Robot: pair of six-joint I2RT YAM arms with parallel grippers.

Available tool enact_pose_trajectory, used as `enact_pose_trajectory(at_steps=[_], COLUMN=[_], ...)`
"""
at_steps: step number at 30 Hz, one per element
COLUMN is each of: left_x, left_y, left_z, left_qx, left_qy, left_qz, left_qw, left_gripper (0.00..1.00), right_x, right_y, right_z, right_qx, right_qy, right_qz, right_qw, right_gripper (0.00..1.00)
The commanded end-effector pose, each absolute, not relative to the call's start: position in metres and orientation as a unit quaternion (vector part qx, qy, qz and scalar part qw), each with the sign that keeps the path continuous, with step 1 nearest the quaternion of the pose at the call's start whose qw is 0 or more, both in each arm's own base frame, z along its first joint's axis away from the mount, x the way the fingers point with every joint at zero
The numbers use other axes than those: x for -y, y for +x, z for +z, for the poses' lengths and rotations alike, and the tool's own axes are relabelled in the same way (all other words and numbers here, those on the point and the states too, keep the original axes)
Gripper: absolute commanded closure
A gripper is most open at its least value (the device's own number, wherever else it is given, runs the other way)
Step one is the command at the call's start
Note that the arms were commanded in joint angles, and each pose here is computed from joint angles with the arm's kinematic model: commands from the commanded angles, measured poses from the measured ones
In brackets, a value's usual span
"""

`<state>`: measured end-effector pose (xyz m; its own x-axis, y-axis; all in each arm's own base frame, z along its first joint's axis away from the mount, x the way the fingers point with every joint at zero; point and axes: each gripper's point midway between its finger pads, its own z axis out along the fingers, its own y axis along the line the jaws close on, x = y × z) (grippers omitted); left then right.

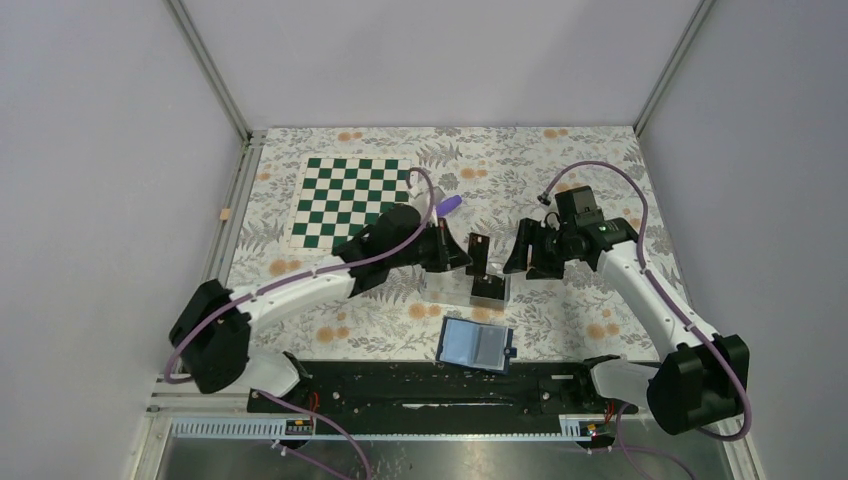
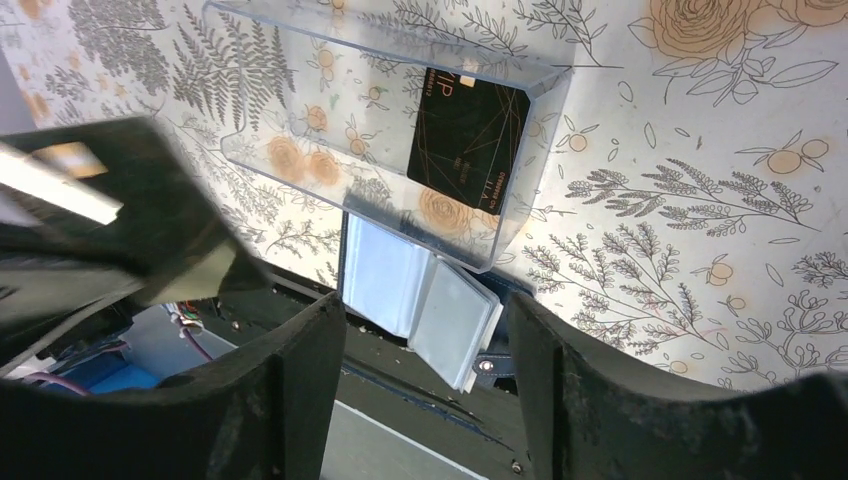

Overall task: Put the credit cards into the card holder
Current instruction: Pick up the credit card from the storage box.

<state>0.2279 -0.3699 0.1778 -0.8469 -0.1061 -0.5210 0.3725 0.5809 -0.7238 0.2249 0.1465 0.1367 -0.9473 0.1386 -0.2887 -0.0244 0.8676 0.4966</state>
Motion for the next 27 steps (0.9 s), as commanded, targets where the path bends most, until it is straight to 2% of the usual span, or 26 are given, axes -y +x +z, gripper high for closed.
enact_pose_trajectory(at_steps=[1, 10, 17, 22, 27], left_x=[0.368, 0.354, 0.347, 0.339, 0.319], left_y=[0.223, 0.189, 0.178, 0.186, 0.202], left_z=[0.251, 0.296, 0.297, 0.285, 0.263], left_qx=[-0.753, -0.652, -0.641, -0.671, -0.724], left_qy=[0.113, 0.163, 0.180, 0.176, 0.212], left_qz=[-0.546, -0.639, -0.644, -0.600, -0.480], left_qw=[0.350, 0.374, 0.377, 0.398, 0.448], left_gripper=[1.00, 1.00, 1.00, 1.00, 1.00], right_x=[-0.149, -0.151, -0.150, -0.150, -0.151], right_y=[0.225, 0.220, 0.215, 0.214, 0.214], right_z=[0.157, 0.164, 0.167, 0.167, 0.167], right_qx=[-0.942, -0.936, -0.932, -0.931, -0.930], right_qy=[0.021, 0.018, 0.013, 0.012, 0.007], right_qz=[0.282, 0.299, 0.308, 0.311, 0.315], right_qw=[0.179, 0.185, 0.192, 0.191, 0.188], right_gripper=[0.32, 0.25, 0.19, 0.18, 0.18])
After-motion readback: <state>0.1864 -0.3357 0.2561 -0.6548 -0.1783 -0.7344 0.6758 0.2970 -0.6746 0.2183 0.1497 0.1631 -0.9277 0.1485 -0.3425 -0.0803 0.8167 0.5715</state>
